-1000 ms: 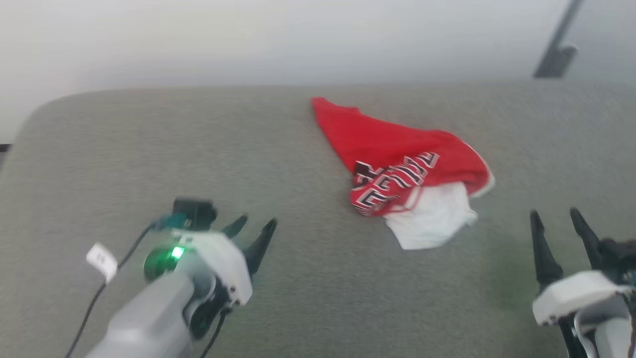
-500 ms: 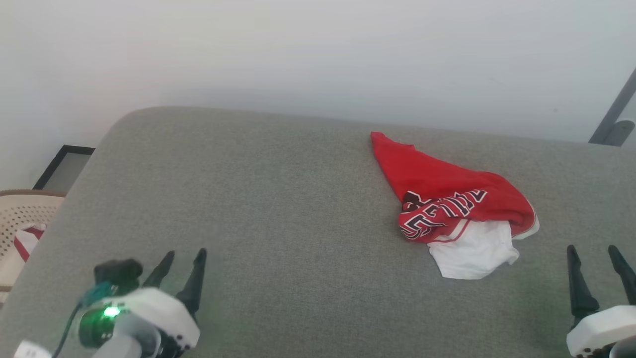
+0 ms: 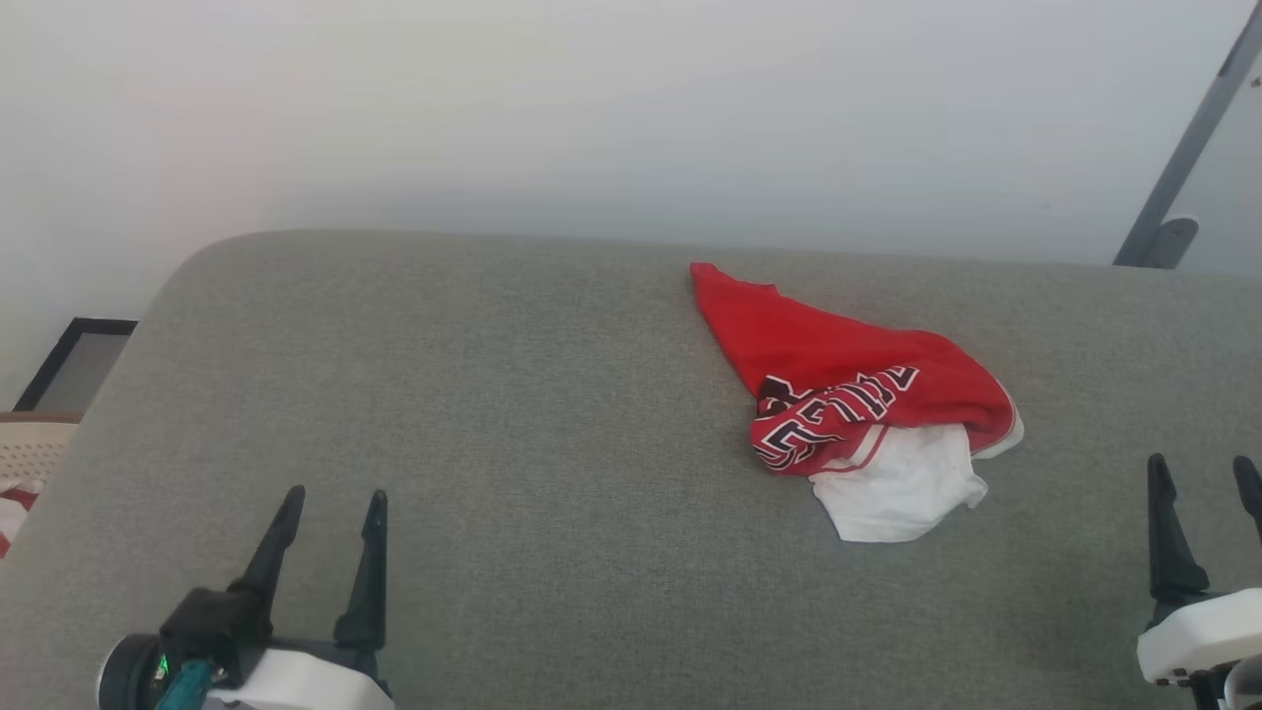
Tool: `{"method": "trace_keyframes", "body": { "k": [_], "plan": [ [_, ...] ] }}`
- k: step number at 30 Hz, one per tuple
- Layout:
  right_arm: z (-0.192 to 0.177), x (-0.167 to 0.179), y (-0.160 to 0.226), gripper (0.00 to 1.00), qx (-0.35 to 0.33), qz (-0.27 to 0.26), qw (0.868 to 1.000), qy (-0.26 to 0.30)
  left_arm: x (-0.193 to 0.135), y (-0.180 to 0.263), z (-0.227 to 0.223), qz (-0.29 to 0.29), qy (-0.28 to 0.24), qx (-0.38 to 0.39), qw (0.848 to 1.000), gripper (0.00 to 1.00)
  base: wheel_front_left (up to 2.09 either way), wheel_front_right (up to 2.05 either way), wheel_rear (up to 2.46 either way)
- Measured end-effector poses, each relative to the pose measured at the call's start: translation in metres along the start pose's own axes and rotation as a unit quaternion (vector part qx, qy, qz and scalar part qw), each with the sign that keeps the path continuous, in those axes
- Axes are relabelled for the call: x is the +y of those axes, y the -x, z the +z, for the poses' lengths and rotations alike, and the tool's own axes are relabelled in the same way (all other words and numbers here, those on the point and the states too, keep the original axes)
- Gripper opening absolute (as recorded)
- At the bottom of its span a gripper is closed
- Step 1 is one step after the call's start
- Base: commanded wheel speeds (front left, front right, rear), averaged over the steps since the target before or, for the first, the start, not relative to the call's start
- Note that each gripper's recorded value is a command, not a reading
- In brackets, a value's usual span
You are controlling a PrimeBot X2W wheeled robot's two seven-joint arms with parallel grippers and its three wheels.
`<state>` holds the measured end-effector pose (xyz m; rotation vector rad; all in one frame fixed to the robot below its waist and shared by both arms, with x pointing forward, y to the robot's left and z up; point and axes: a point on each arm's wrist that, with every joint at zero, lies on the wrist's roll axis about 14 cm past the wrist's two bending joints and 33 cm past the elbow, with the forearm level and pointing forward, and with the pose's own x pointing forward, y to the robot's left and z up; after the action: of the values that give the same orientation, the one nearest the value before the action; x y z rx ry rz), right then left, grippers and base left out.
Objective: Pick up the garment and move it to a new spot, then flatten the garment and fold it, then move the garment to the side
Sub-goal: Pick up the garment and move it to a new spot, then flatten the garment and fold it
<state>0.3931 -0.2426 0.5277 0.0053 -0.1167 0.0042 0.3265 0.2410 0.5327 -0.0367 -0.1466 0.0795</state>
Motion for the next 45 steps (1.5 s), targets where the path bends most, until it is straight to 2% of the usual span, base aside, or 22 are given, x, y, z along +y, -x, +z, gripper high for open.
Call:
{"method": "trace_keyframes", "body": {
  "k": [6, 23, 26, 30, 33, 35, 37, 38, 39, 43, 45],
  "plan": [
    [-0.003, 0.002, 0.001, 1.00, 0.003, 0.000, 1.000, -0.004, -0.008, 0.008, -0.019, -0.007, 0.000, 0.025, 1.000, 1.00, 0.00, 0.00, 0.00],
    [-0.003, 0.007, 0.000, 1.00, 0.002, 0.004, 1.000, -0.009, -0.014, 0.006, -0.026, -0.016, -0.001, 0.032, 0.999, 1.00, 0.00, 0.00, 0.00],
    [-0.003, 0.006, 0.000, 1.00, 0.002, 0.001, 1.000, -0.012, -0.030, 0.004, -0.030, -0.039, 0.009, 0.037, 0.998, 1.00, 0.00, 0.00, 0.00],
    [-0.001, 0.003, -0.002, 1.00, -0.001, -0.005, 1.000, -0.014, -0.078, -0.013, -0.043, -0.122, 0.019, 0.073, 0.990, 1.00, 0.00, 0.00, 0.00],
    [0.000, 0.001, -0.007, 1.00, -0.006, -0.009, 1.000, -0.017, -0.137, -0.016, -0.069, -0.224, 0.042, 0.187, 0.956, 1.00, 0.00, 0.00, 0.00],
    [0.002, -0.001, -0.013, 1.00, -0.010, -0.012, 1.000, -0.019, -0.165, -0.010, -0.088, -0.283, 0.040, 0.283, 0.916, 1.00, 0.00, 0.00, 0.00],
    [0.002, -0.003, -0.019, 1.00, -0.011, -0.016, 1.000, -0.023, -0.181, -0.018, -0.087, -0.318, 0.045, 0.331, 0.887, 1.00, 0.00, 0.00, 0.00],
    [0.002, -0.004, -0.021, 1.00, -0.012, -0.016, 0.999, -0.024, -0.189, -0.021, -0.087, -0.339, 0.030, 0.356, 0.870, 1.00, 0.00, 0.00, 0.00],
    [0.000, -0.007, -0.025, 1.00, -0.012, -0.022, 0.999, -0.028, -0.206, -0.030, -0.083, -0.371, 0.025, 0.382, 0.846, 1.00, 0.00, 0.00, 0.00],
    [-0.006, -0.020, -0.030, 1.00, -0.006, -0.041, 0.999, -0.032, -0.256, -0.038, -0.078, -0.440, 0.017, 0.421, 0.793, 1.00, 0.00, 0.00, 0.00],
    [-0.009, -0.028, -0.031, 1.00, -0.003, -0.054, 0.998, -0.032, -0.271, -0.046, -0.082, -0.456, 0.005, 0.435, 0.776, 1.00, 0.00, 0.00, 0.00]
  ]
}}
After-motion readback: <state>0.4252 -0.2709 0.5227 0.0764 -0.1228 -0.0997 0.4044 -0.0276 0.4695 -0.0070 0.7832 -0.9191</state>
